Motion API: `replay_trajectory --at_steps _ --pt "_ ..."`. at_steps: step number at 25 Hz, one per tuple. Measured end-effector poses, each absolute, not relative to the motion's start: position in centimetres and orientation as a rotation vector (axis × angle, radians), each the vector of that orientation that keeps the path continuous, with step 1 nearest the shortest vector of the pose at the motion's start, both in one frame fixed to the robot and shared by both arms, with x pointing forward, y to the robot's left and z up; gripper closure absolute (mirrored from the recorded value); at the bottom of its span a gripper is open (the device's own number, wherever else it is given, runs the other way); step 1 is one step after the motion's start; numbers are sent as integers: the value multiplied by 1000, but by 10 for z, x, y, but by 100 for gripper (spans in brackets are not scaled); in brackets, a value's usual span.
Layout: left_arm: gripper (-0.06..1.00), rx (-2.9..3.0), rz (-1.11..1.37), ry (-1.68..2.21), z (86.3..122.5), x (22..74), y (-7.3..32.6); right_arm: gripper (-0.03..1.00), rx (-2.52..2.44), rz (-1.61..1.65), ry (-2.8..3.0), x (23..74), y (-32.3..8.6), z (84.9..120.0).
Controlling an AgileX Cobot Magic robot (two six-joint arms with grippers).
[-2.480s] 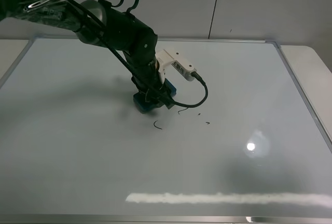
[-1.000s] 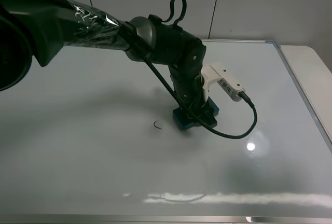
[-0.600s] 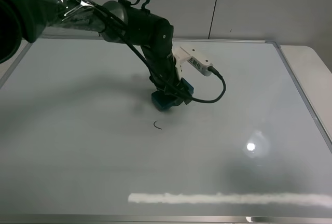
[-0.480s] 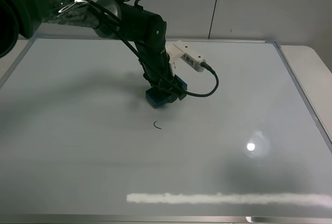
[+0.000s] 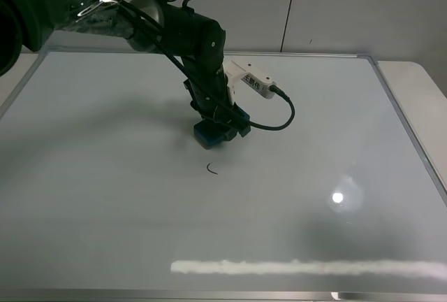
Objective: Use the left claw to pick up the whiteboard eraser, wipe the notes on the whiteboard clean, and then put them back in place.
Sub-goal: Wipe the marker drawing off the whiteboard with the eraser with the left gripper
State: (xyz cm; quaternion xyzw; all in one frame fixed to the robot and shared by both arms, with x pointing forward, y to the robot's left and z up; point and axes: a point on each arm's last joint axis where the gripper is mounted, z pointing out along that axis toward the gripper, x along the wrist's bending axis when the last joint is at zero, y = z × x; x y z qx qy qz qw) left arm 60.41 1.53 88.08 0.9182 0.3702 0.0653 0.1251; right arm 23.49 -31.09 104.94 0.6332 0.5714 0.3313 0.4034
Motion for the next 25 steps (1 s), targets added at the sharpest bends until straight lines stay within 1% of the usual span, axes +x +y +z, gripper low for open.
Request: replay_trajectory --at_steps 8,12,17,25 --pt "40 2635 193 1176 881 576 38 -2 1599 837 1443 235 -311 1049" --pt "40 2612 192 1184 878 562 39 -2 1599 837 1443 235 -311 1049" --pt "40 2601 191 1159 877 541 29 -2 1599 837 1443 235 -311 1049" --pt "40 2584 154 1049 877 507 -7 -2 1599 837 1443 235 -311 1049"
